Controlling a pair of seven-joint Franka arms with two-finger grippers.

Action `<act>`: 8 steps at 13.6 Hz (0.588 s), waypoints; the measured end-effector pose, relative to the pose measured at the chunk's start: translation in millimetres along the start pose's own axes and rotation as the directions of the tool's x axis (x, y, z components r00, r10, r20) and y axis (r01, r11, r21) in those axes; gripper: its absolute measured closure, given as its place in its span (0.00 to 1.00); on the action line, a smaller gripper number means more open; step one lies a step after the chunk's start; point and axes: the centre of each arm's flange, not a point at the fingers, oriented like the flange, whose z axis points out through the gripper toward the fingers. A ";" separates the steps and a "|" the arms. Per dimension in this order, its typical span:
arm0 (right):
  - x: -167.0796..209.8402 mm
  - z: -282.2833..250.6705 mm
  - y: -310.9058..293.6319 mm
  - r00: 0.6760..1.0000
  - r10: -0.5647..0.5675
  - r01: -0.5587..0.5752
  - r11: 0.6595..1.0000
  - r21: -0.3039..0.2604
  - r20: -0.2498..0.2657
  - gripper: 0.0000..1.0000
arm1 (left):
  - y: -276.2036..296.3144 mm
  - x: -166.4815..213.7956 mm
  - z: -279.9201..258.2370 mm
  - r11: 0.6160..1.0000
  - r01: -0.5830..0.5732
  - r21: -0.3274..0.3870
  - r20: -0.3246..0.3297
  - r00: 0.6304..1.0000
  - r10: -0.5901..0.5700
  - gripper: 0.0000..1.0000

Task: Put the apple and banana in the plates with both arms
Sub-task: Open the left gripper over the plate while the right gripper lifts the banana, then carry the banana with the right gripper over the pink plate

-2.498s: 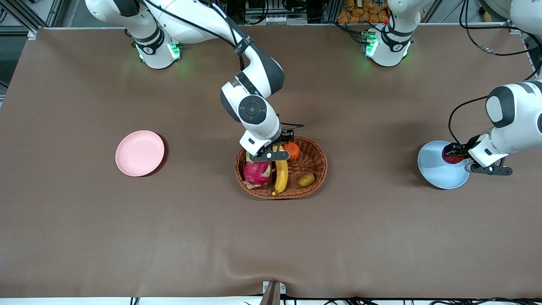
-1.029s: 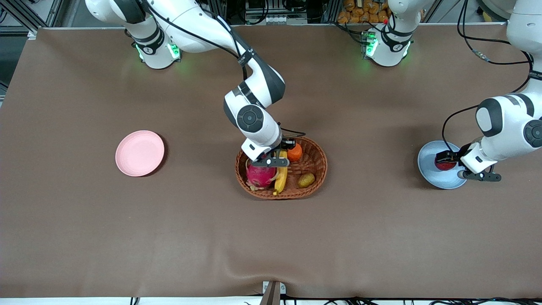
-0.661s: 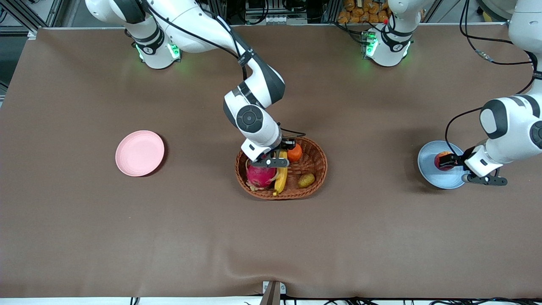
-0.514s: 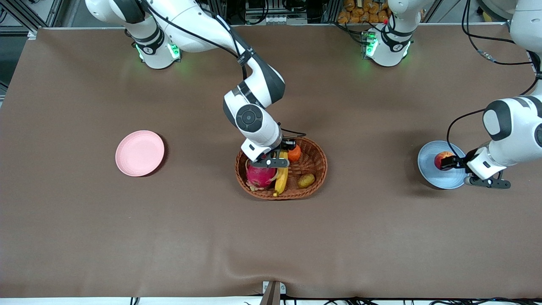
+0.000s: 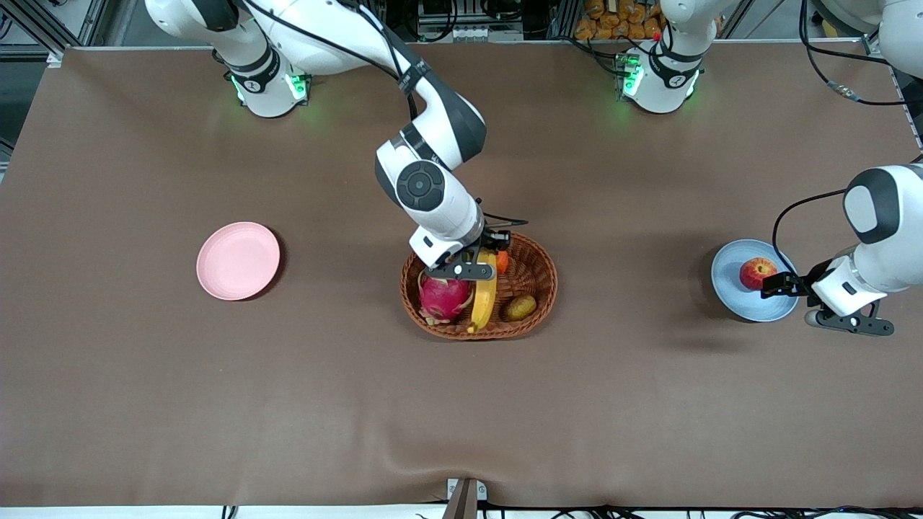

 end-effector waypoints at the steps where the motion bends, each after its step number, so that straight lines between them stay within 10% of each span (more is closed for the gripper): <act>1: -0.4 -14.6 -0.4 1.000 0.003 -0.003 1.000 0.003 0.002 0.63 | 3.3 2.8 -7.1 1.000 -0.006 -0.003 0.009 1.000 0.006 0.00; 8: 30.5 -162.8 87.2 0.988 0.109 -0.098 0.990 -0.103 0.107 0.63 | 58.1 17.0 -81.8 0.996 -0.079 0.051 0.066 0.995 0.076 0.00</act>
